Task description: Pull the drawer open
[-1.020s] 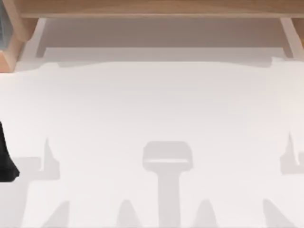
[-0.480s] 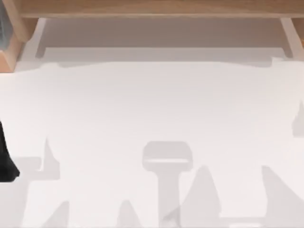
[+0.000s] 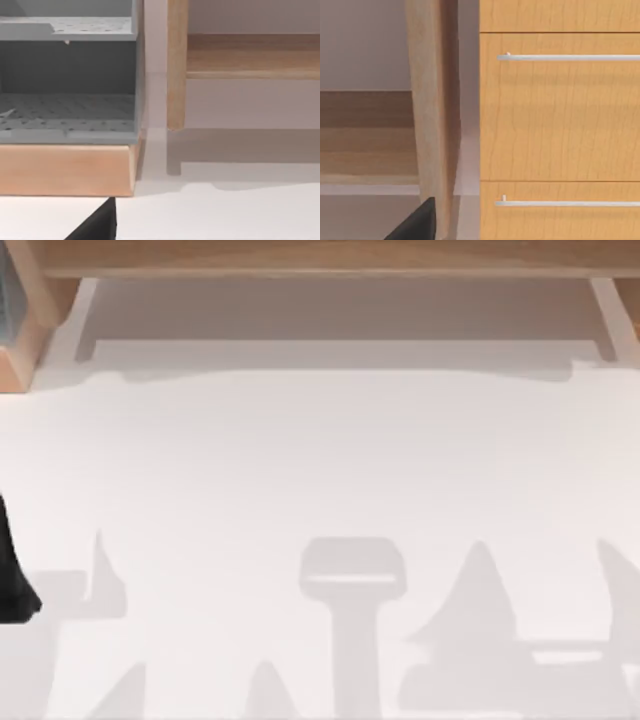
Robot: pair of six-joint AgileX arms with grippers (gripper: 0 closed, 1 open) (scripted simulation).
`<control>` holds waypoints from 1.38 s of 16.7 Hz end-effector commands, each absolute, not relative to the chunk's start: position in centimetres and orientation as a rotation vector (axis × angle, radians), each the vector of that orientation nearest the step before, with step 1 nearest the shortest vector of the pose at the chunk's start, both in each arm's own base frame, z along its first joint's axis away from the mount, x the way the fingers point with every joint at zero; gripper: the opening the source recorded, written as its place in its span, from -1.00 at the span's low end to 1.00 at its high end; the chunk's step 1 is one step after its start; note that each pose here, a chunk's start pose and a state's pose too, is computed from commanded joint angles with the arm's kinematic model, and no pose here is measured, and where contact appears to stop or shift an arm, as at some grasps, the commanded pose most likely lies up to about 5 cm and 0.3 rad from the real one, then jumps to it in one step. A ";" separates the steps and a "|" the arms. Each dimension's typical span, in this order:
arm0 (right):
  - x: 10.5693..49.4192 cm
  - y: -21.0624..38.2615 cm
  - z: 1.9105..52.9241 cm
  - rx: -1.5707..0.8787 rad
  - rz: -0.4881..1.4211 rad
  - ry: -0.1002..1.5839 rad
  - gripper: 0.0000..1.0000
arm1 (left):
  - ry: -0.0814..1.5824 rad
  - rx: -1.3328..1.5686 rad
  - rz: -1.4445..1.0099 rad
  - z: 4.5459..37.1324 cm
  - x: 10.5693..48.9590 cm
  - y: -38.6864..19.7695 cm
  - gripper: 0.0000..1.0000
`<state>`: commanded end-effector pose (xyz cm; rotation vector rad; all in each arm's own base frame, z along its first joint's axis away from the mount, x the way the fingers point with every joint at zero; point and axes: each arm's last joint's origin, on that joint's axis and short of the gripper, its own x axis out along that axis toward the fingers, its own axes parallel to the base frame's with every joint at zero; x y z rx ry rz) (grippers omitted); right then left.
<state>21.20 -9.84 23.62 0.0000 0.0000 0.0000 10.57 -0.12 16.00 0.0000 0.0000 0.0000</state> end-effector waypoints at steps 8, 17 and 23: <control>22.3 -10.3 23.8 -0.072 0.005 -0.009 1.00 | 0.000 0.000 0.000 16.0 10.6 -0.1 1.00; 32.4 -15.6 19.7 -0.801 0.001 -0.010 1.00 | 0.000 0.000 0.000 16.0 10.6 -0.1 1.00; 38.3 -17.8 12.8 -1.359 -0.007 0.000 1.00 | 0.000 0.000 0.000 16.0 10.6 -0.1 1.00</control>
